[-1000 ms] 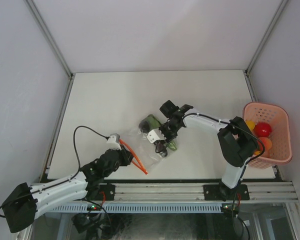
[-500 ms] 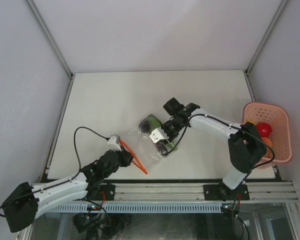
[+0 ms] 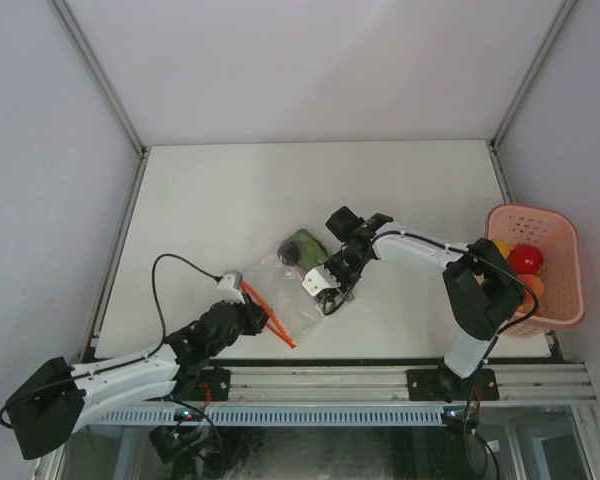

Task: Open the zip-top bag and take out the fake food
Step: Pick up the fake vegetable from the zipper food storage bag.

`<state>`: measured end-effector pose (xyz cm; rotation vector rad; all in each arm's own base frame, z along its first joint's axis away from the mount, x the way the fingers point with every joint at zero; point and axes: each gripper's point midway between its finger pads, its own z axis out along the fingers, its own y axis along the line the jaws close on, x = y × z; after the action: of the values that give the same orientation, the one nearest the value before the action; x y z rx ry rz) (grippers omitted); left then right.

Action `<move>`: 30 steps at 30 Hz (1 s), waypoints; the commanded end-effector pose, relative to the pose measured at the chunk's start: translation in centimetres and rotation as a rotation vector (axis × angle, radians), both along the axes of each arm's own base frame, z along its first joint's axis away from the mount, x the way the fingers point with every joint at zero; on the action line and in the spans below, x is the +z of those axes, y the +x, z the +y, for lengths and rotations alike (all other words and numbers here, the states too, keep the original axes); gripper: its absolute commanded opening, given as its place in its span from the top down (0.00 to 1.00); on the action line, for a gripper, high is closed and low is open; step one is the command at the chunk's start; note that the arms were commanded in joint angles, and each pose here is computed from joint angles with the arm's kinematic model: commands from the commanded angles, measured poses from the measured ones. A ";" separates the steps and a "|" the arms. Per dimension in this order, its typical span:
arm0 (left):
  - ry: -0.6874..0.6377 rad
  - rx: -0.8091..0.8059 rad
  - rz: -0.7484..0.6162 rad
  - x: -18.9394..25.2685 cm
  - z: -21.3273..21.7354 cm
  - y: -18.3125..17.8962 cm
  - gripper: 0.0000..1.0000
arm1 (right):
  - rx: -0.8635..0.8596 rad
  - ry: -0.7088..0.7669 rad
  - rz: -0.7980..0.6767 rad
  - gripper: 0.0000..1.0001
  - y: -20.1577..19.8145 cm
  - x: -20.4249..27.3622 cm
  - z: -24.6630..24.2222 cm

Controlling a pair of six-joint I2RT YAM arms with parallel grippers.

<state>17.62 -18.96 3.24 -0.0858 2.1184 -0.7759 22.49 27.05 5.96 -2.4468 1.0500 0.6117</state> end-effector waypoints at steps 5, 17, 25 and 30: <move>-0.045 -0.048 -0.043 1.0 -1.4 0.3 0.89 | 0.048 -0.044 -0.050 0.74 0.0 -1.7 0.6; -0.051 -0.093 -0.013 0.7 -3.0 0.4 0.87 | 0.094 -0.042 -0.034 0.81 -1.7 -2.2 2.1; -0.100 -0.120 -0.012 1.5 -4.5 0.6 0.84 | 0.086 -0.001 -0.014 0.81 -2.5 -1.9 3.7; -0.140 -0.125 -0.002 1.8 -5.2 0.7 0.80 | 0.071 0.020 0.016 0.79 -3.2 -1.6 4.6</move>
<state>17.22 -21.94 2.01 -0.0047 2.1688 -0.8799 20.36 30.15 4.13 -2.5237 0.9579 0.5871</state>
